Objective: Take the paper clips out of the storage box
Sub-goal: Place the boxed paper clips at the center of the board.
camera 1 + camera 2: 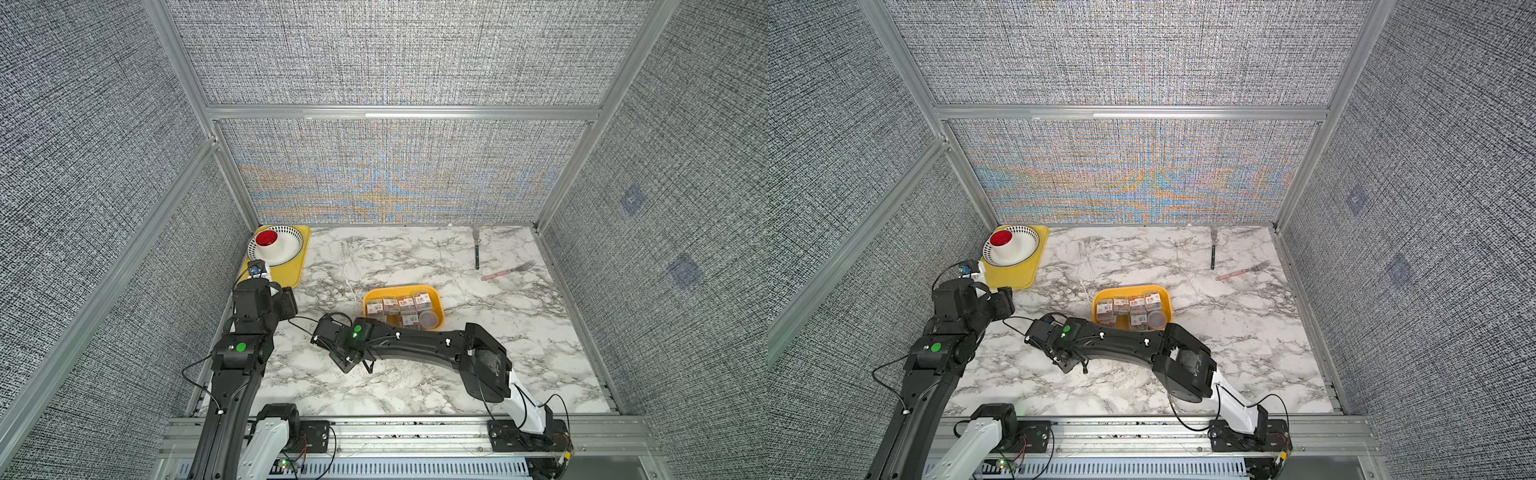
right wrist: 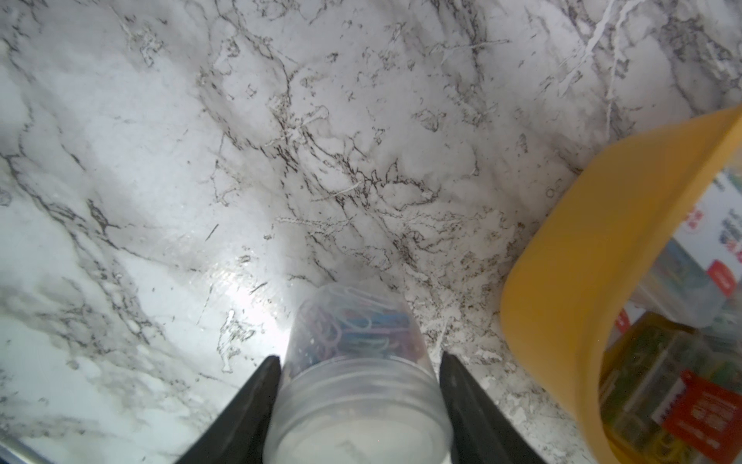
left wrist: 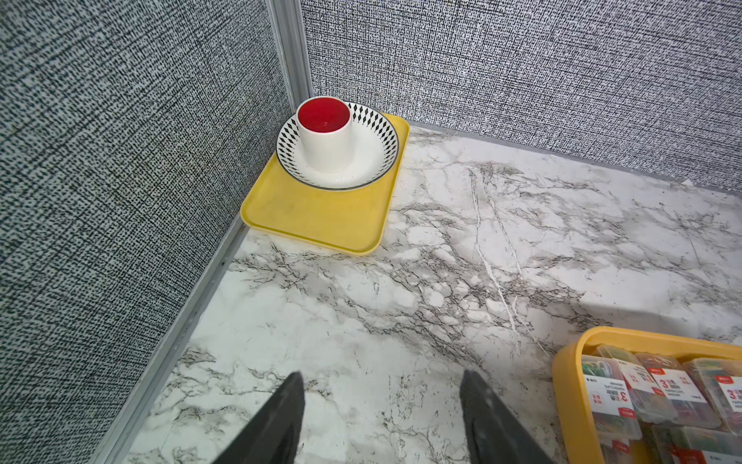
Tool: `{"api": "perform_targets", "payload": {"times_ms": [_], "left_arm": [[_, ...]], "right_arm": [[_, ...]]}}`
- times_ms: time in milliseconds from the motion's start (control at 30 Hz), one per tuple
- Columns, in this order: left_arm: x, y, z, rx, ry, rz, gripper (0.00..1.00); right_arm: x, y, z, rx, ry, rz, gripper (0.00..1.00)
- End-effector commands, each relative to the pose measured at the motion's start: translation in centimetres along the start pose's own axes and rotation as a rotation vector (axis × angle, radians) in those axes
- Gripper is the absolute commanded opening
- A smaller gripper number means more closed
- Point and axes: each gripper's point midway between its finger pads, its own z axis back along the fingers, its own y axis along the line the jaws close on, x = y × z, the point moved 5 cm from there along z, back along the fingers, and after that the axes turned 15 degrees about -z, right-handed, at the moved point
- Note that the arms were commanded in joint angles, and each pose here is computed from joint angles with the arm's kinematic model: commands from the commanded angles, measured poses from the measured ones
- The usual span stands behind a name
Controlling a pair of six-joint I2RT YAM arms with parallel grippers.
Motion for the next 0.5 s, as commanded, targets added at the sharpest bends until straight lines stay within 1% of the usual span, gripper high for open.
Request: {"api": "perform_targets", "payload": {"times_ms": [0, 167, 467], "left_arm": [[0.66, -0.06, 0.03, -0.008, -0.034, 0.002, 0.64], [0.65, -0.07, -0.01, -0.009, -0.033, 0.002, 0.64], [0.68, -0.06, 0.02, -0.008, -0.034, 0.003, 0.64]], "right_arm": [[-0.01, 0.42, 0.3, 0.024, 0.009, 0.008, 0.55], [0.13, 0.97, 0.38, 0.054, 0.016, 0.01, 0.6], [0.37, 1.33, 0.24, 0.063, 0.018, 0.013, 0.8]]}}
